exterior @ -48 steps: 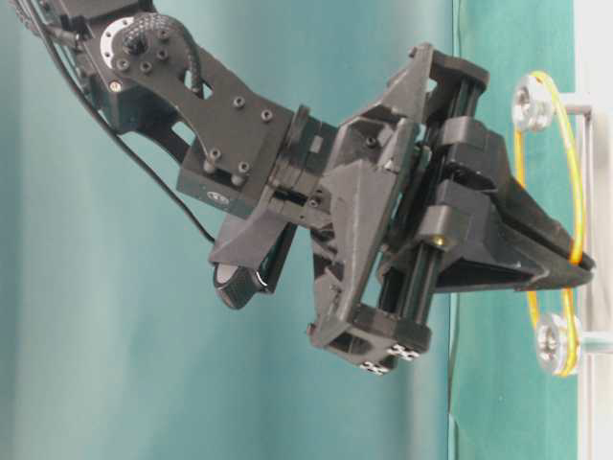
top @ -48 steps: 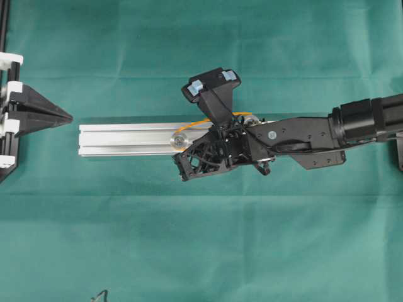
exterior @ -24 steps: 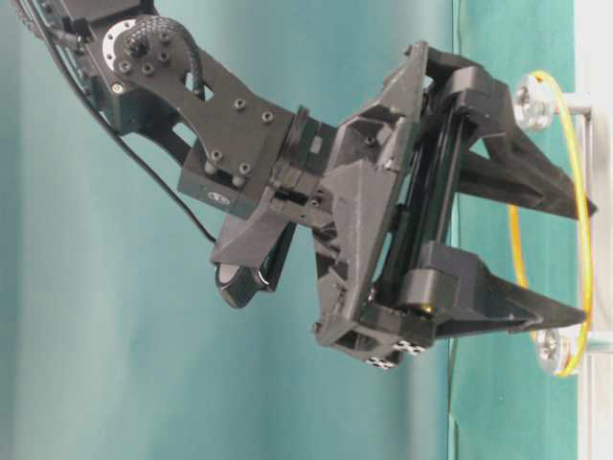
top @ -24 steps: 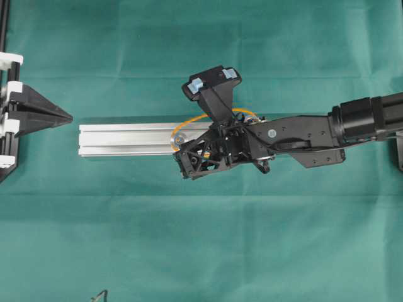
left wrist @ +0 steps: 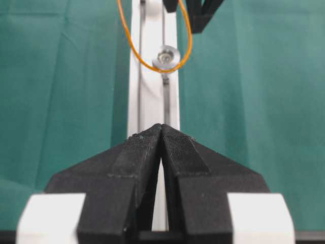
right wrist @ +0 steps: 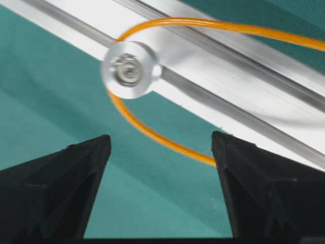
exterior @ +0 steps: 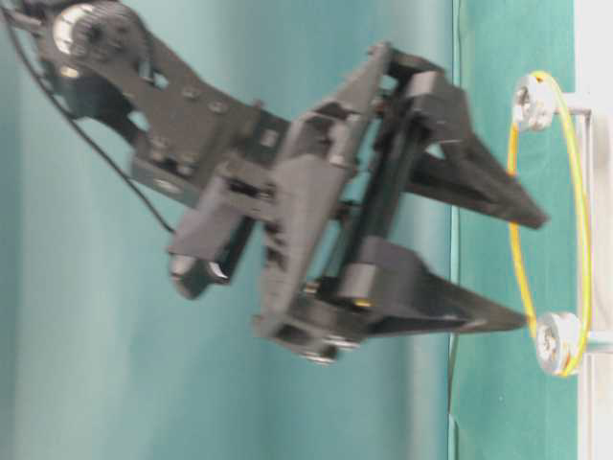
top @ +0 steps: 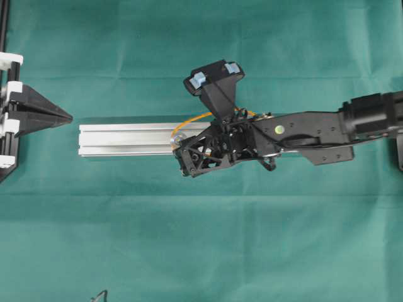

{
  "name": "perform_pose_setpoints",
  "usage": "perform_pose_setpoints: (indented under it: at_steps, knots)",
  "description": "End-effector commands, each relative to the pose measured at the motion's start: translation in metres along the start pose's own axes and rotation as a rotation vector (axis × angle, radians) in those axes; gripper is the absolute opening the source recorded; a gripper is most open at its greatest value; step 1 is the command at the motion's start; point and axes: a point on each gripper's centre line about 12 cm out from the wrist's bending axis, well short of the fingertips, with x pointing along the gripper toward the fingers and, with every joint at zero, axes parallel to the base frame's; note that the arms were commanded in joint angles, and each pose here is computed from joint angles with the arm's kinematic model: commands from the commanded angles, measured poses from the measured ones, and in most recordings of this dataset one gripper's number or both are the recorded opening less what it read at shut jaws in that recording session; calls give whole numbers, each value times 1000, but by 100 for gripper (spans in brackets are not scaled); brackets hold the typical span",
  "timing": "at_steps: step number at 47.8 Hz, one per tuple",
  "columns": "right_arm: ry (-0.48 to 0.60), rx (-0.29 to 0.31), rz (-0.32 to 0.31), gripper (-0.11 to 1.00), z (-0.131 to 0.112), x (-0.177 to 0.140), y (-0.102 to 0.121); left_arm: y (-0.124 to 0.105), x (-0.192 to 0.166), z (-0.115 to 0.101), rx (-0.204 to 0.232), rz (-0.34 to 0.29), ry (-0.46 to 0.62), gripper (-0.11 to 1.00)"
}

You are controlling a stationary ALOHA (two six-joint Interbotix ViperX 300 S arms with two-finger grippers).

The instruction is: Hook the rubber onto the shaft.

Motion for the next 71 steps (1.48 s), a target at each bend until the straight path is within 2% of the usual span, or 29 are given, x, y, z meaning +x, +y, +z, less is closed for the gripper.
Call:
perform_pose_setpoints:
  at_steps: [1, 15, 27, 39, 48, 53, 58, 71]
  knots:
    - [-20, 12, 64, 85, 10, -28, 10, 1, -3, 11, 2, 3, -28, 0]
    - [-64, 24, 121, 85, 26, -71, 17, 1, -3, 11, 3, 3, -28, 0]
    - [-102, 23, 108, 84, 36, -107, 14, 1, -3, 11, 2, 2, -28, 0]
    - [-109, 17, 102, 84, 37, -110, 13, 1, -3, 11, 3, 3, -28, 0]
    - [-110, -30, 101, 84, 37, -110, 13, 1, -3, 11, 3, 3, -29, 0]
    - [-116, -108, 98, 84, 37, -112, 12, 1, -3, 11, 0, 2, -28, 0]
    - [-121, -218, 90, 84, 37, -111, 12, 1, -3, 11, 2, 3, -29, 0]
    - [-140, -604, 64, 84, 39, -111, 11, 1, -3, 11, 2, 3, -28, 0]
